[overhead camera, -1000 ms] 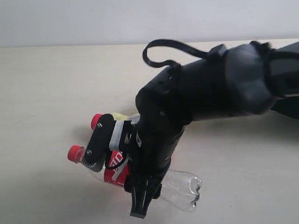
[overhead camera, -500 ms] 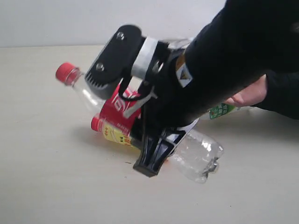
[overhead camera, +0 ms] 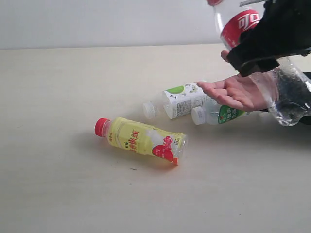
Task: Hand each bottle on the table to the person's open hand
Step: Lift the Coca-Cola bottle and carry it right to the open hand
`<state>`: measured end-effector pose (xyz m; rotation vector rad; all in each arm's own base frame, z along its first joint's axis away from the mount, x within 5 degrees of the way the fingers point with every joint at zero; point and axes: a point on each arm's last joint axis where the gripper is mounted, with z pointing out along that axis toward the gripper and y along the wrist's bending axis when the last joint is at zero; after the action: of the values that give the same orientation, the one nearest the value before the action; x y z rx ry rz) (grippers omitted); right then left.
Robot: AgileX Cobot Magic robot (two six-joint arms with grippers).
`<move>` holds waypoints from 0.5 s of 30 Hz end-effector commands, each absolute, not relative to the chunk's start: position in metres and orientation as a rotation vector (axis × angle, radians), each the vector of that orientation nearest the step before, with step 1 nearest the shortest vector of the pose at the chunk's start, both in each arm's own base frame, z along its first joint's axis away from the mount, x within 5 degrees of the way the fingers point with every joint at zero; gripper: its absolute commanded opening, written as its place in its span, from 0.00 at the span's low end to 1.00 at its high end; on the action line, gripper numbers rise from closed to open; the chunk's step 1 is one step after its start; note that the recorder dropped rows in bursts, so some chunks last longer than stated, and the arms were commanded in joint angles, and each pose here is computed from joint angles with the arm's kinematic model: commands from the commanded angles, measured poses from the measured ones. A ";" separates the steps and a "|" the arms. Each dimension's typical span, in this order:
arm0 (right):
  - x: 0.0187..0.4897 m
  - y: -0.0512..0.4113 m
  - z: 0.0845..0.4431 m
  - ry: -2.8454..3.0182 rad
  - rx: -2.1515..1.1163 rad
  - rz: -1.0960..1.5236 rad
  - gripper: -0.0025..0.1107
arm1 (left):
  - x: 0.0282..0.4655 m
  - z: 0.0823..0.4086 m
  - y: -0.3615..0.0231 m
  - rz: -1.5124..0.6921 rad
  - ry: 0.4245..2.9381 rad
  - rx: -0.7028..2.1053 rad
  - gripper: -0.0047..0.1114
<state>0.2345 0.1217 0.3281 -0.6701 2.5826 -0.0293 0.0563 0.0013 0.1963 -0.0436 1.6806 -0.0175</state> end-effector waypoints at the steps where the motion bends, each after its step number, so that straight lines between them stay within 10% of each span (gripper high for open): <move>1: 0.253 0.094 0.322 2.668 -0.484 0.020 0.02 | 0.056 0.195 0.001 -0.015 1.681 -0.042 0.04; 15: 0.322 0.101 0.249 2.882 -0.581 0.093 0.02 | 0.056 0.195 0.001 -0.013 1.681 -0.040 0.04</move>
<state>0.3169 0.1004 0.2517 -0.5671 2.8970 0.0903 0.0563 0.0013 0.1963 -0.0436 1.6806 -0.0175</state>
